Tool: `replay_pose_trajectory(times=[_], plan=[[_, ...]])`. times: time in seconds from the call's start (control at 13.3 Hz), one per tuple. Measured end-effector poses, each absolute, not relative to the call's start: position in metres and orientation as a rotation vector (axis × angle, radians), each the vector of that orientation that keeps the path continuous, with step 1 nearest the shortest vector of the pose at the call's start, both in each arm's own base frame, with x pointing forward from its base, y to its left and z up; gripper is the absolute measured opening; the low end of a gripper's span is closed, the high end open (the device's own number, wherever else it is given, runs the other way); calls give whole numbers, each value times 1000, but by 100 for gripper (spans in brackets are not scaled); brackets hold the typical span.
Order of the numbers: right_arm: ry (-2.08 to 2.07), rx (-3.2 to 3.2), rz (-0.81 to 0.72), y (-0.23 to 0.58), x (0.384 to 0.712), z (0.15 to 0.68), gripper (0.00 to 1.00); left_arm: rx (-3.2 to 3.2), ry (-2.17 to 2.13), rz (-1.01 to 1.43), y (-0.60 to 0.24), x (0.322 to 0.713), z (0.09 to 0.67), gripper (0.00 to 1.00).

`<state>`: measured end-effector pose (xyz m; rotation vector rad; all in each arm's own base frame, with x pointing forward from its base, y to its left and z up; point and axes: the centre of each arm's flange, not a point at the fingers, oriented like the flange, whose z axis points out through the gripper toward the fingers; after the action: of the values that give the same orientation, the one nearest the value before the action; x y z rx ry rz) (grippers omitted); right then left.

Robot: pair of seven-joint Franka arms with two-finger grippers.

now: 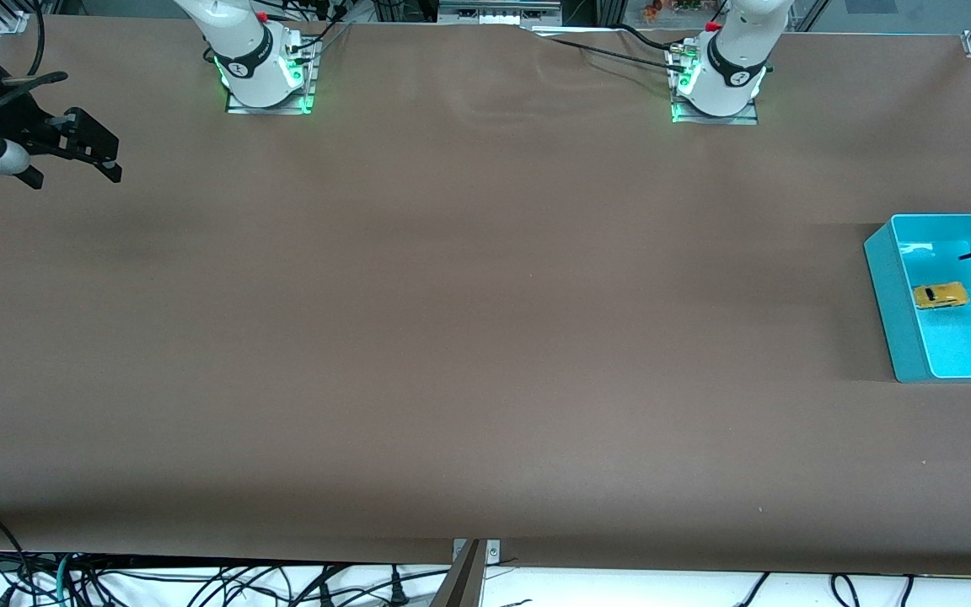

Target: Wind and store yellow beetle car

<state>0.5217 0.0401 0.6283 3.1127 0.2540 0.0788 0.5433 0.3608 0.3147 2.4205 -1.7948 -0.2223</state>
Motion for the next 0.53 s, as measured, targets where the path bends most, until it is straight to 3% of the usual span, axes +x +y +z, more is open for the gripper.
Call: replay_pose_trajectory(times=[0.53], plan=[[300,3110,70,40,522,627,100,2635,-1277,-317,235,604,455,100]])
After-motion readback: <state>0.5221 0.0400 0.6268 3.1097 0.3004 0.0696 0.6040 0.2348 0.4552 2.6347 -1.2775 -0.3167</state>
